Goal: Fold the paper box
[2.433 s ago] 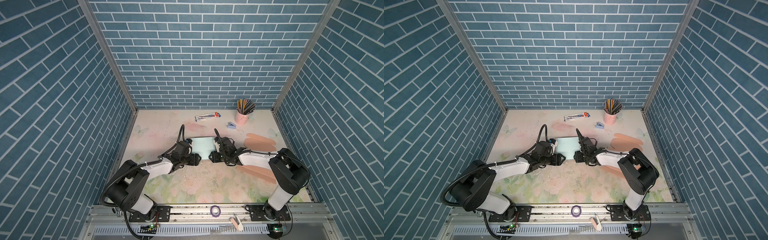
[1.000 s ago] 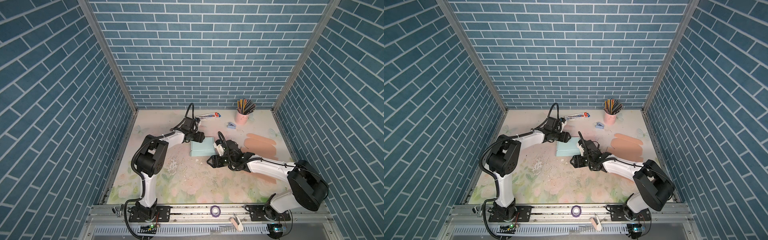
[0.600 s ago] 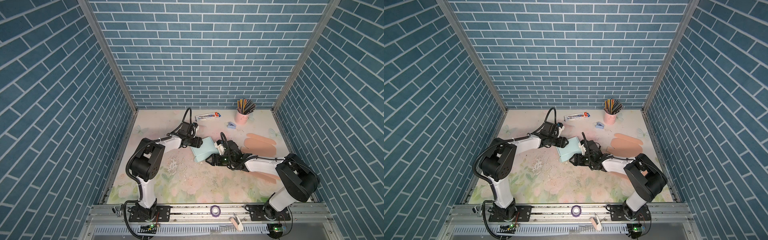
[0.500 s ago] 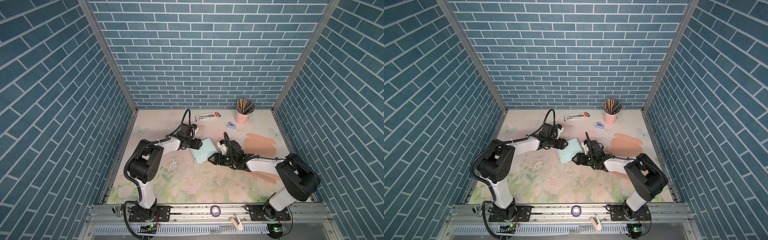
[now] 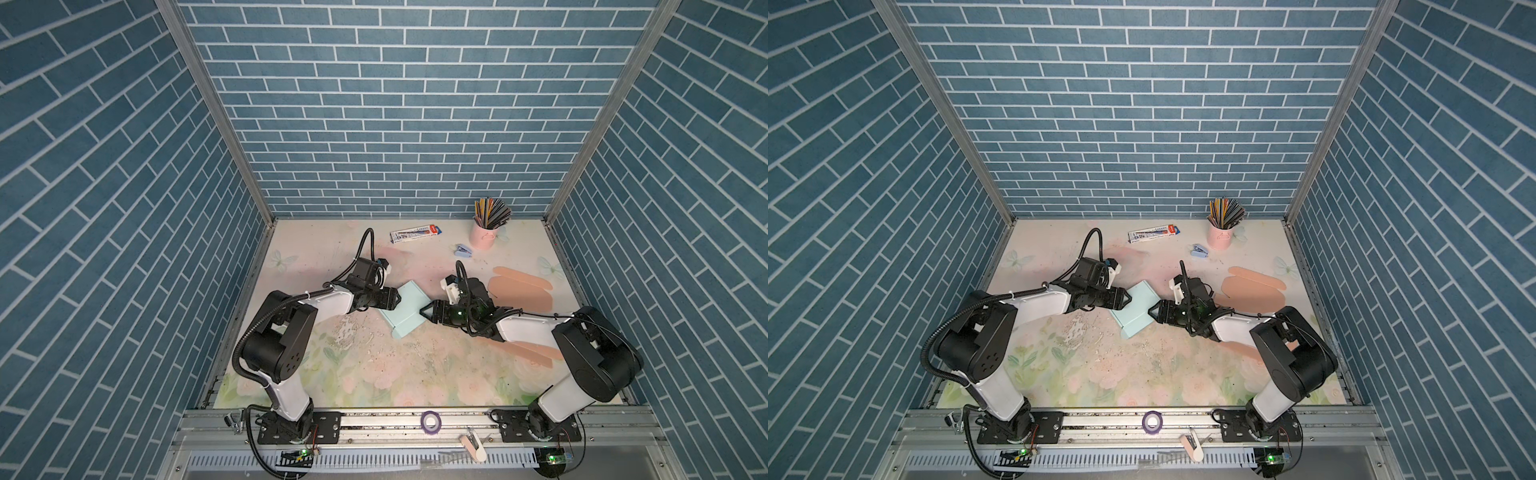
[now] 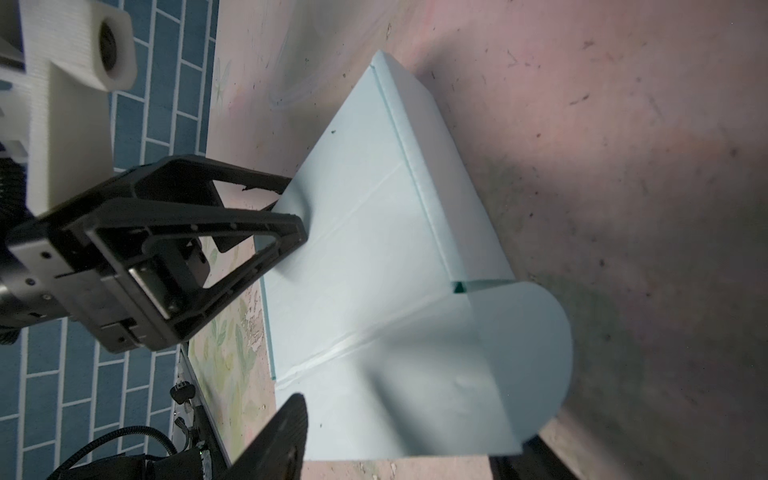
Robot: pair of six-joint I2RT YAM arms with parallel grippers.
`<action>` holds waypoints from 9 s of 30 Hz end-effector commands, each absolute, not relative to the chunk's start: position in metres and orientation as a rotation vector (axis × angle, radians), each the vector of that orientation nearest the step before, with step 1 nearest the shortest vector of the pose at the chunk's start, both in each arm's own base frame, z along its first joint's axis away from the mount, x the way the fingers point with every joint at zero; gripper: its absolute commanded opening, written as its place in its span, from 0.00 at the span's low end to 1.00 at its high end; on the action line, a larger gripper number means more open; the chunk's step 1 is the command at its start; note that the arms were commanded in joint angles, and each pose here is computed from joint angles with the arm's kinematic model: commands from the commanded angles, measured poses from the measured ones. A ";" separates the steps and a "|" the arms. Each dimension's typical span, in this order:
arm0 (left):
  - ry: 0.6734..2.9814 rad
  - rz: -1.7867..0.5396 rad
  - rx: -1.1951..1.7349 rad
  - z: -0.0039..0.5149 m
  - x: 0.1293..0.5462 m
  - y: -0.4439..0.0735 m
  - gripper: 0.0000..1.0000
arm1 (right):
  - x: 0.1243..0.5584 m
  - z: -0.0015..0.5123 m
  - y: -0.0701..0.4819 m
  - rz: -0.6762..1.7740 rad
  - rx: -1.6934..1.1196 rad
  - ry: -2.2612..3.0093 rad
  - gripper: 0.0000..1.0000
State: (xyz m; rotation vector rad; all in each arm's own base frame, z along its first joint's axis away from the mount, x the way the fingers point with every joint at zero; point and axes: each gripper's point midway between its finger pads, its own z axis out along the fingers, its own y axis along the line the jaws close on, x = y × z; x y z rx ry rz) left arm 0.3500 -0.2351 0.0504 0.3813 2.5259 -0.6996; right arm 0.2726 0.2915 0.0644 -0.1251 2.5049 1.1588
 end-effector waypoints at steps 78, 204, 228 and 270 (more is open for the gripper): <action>2.614 -0.622 0.221 0.028 0.351 -0.191 0.47 | 0.278 0.132 0.357 1.322 -0.343 2.364 0.65; 2.448 -0.689 0.117 0.105 0.477 -0.198 0.61 | 0.334 0.188 0.287 0.813 -0.823 2.111 0.60; 2.473 -0.454 0.175 0.162 0.298 -0.174 0.61 | 0.368 0.165 0.325 0.736 -1.090 2.230 0.59; 2.470 -0.313 0.127 0.153 0.331 -0.168 0.34 | 0.341 0.153 0.353 0.595 -1.186 2.288 0.32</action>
